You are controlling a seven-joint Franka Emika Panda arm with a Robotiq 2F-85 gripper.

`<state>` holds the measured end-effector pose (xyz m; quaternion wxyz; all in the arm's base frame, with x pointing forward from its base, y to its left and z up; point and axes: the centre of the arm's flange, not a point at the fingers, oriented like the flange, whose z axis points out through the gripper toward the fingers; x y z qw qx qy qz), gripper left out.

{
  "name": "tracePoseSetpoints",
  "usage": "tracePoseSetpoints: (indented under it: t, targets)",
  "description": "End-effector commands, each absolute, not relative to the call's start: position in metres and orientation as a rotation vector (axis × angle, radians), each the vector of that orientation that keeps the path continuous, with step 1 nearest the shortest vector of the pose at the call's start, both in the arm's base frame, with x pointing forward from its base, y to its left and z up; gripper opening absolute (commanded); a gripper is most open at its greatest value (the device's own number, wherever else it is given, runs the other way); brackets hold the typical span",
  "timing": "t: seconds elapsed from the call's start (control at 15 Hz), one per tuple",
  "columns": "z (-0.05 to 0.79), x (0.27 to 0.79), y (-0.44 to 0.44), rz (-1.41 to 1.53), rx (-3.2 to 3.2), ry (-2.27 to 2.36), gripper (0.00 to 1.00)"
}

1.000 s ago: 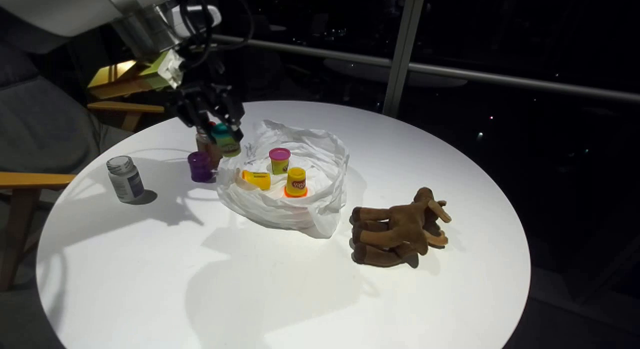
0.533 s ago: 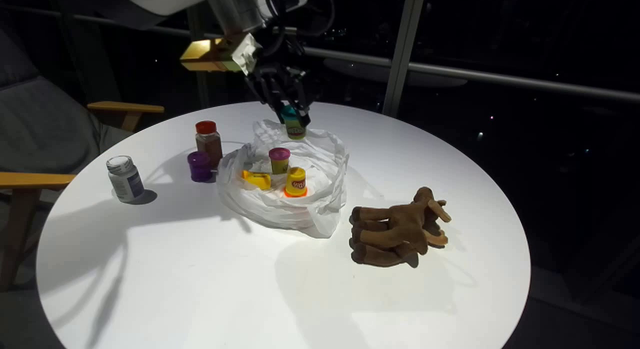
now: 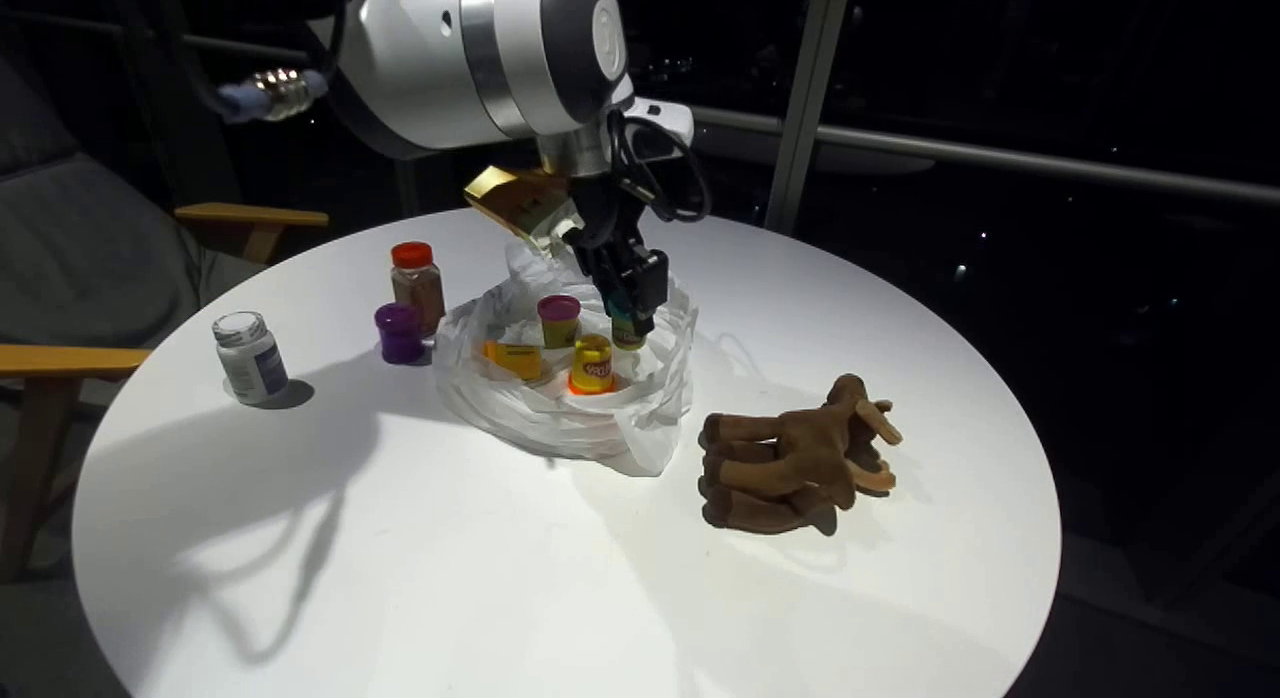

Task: Pick up the objects from the table and put them on the plastic

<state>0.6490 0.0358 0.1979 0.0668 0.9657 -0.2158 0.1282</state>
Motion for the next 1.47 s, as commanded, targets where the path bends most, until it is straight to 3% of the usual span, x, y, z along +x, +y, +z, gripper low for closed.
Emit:
tracePoseSetpoints:
  t: [0.0,0.13,0.2,0.27,0.47,1.0,1.4]
  targets:
    - [0.181,0.691,0.036,0.405,2.920,-0.732,0.23]
    - [0.170,0.698,0.040,0.400,2.913,-0.745,0.27]
    - [0.167,0.699,0.042,0.395,2.906,-0.740,0.73]
    - [0.165,0.701,0.044,0.388,2.895,-0.744,0.73]
    - [0.182,0.690,0.057,0.413,2.859,-0.724,0.99]
    - [0.282,0.600,0.149,0.395,2.755,-0.712,1.00]
    - [0.311,0.503,0.275,0.309,2.975,-0.610,1.00]
